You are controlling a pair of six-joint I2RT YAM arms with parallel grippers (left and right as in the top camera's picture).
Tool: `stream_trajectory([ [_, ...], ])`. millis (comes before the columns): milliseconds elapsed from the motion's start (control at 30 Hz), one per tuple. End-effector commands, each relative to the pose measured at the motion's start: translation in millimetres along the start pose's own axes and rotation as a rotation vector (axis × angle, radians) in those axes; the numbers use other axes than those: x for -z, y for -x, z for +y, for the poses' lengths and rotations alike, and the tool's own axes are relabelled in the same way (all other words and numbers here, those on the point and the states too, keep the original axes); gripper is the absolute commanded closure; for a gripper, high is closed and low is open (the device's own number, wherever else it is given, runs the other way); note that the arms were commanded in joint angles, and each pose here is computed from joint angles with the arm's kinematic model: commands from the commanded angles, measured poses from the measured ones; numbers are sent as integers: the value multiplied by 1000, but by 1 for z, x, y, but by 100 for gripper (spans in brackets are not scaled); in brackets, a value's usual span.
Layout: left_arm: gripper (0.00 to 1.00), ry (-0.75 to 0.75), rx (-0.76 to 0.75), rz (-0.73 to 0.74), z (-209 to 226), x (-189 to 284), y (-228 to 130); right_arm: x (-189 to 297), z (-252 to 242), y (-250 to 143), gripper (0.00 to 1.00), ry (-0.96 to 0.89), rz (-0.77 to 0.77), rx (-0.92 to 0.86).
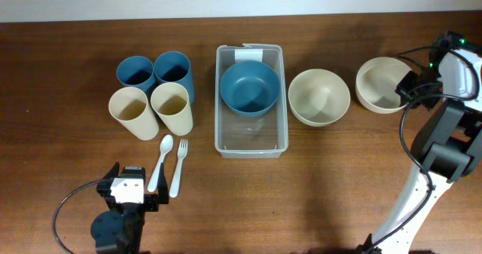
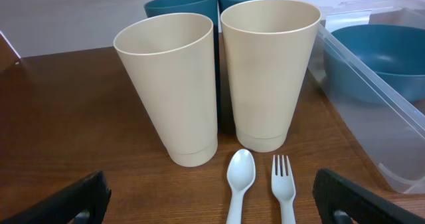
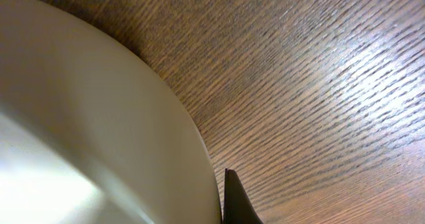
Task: Pack container
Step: 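Move the right gripper to the far-right cream bowl and grasp its rim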
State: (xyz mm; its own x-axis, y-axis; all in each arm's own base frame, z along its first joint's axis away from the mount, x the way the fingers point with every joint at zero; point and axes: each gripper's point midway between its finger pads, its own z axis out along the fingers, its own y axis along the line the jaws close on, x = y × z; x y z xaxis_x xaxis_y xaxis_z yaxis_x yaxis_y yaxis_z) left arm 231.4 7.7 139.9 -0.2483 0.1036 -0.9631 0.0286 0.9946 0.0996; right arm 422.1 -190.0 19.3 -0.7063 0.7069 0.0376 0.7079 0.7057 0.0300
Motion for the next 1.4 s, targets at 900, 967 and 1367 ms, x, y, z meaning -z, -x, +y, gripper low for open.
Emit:
stream_trajectory([
  [900, 0, -14, -14, -6, -3, 0, 0, 206, 164, -120, 96, 185, -431, 365],
  [967, 0, -14, -14, -6, -3, 0, 0, 205, 155, -112, 96, 150, -447, 328],
  [1367, 0, -14, -14, -6, -3, 0, 0, 163, 41, -41, 39, 21, -341, 115],
])
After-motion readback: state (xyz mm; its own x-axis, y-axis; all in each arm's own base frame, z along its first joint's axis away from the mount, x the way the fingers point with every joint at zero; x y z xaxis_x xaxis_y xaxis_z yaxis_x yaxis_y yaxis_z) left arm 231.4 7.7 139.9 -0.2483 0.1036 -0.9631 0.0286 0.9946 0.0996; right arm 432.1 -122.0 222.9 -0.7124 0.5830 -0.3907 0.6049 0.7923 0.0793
